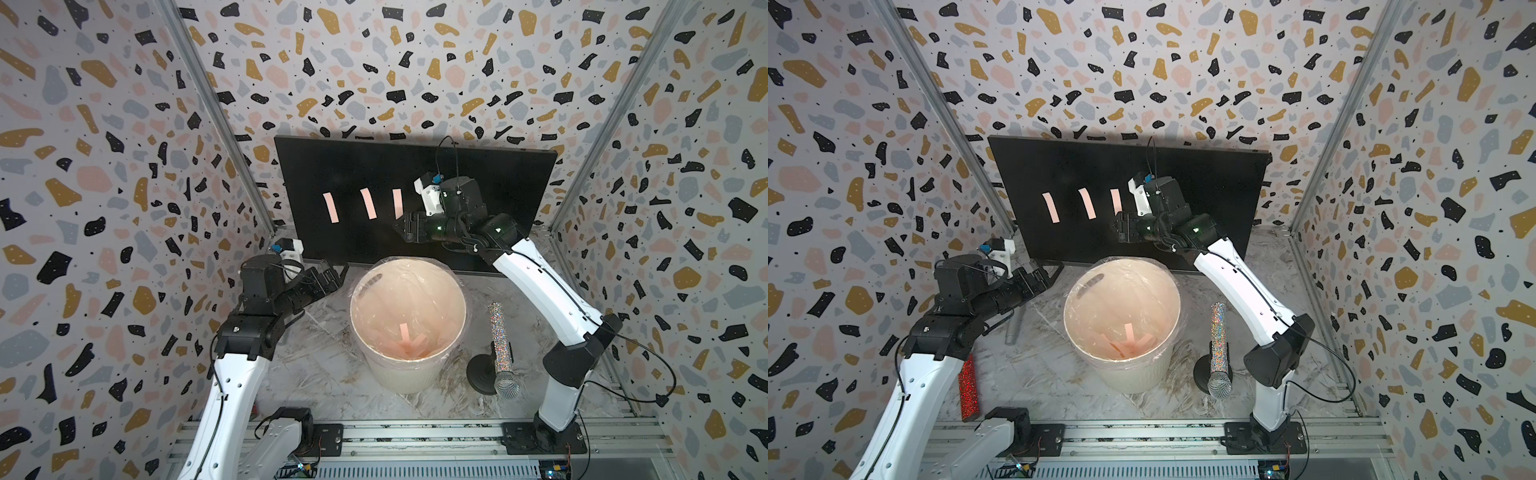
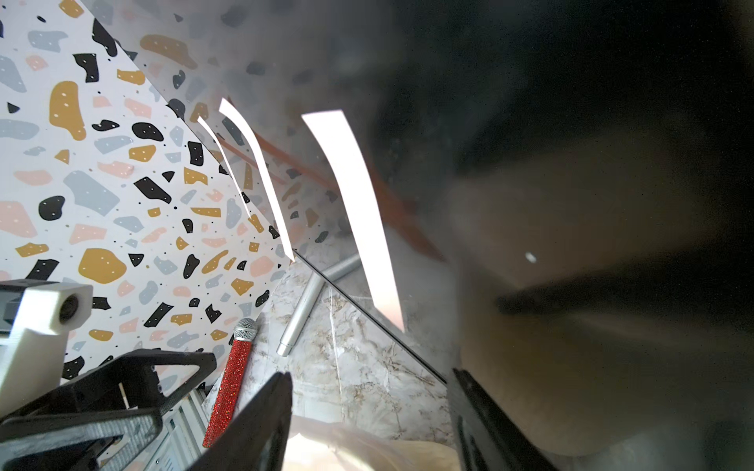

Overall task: Remove the sticky note from the monitor
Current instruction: Tear off the sticky note from the monitor.

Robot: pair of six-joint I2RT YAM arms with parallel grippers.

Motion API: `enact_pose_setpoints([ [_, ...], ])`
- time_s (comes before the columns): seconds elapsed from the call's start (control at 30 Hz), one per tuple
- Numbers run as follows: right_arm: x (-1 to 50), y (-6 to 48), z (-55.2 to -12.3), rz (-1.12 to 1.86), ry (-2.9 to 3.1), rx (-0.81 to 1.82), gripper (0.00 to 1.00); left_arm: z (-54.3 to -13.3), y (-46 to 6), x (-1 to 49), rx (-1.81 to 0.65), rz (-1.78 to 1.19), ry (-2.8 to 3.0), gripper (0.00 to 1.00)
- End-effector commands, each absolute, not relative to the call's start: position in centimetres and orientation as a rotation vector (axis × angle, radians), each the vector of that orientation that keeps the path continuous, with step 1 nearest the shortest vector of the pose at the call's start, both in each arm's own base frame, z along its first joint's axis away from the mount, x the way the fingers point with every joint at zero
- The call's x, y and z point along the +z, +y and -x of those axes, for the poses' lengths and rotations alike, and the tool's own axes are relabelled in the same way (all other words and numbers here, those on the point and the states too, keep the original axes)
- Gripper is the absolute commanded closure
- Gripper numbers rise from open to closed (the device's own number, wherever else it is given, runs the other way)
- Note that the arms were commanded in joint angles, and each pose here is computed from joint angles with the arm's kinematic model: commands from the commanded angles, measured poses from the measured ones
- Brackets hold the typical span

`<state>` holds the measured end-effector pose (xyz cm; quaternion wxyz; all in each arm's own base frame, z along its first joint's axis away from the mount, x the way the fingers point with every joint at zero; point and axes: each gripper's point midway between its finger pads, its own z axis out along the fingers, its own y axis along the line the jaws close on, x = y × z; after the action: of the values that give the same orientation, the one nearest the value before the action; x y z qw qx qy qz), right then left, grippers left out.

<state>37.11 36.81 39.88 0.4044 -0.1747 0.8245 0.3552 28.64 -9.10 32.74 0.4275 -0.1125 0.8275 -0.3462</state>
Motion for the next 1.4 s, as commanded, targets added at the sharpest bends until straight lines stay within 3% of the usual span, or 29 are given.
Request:
enact_pose_setpoints([
  [0.0, 42.6, 36.9, -37.5, 0.423, 1.990, 0.931, 0.35, -28.8, -8.9, 34.6, -0.845, 0.242, 2.013, 0.01],
  [0.53, 42.9, 37.7, -39.2, 0.411, 1.929, 0.911, 0.43, -29.0, -8.9, 35.0, -0.837, 0.231, 2.010, 0.01],
  [0.8, 43.1, 37.9, -39.5, 0.403, 1.913, 0.922, 0.52, -28.9, -8.9, 35.1, -0.836, 0.229, 2.010, 0.01],
  [1.07, 43.5, 37.9, -39.6, 0.400, 1.896, 0.922, 0.68, -28.8, -8.9, 35.1, -0.839, 0.228, 2.009, 0.01],
  [1.37, 43.5, 37.9, -39.6, 0.401, 1.899, 0.922, 0.93, -28.8, -8.9, 35.2, -0.839, 0.227, 2.008, 0.00],
])
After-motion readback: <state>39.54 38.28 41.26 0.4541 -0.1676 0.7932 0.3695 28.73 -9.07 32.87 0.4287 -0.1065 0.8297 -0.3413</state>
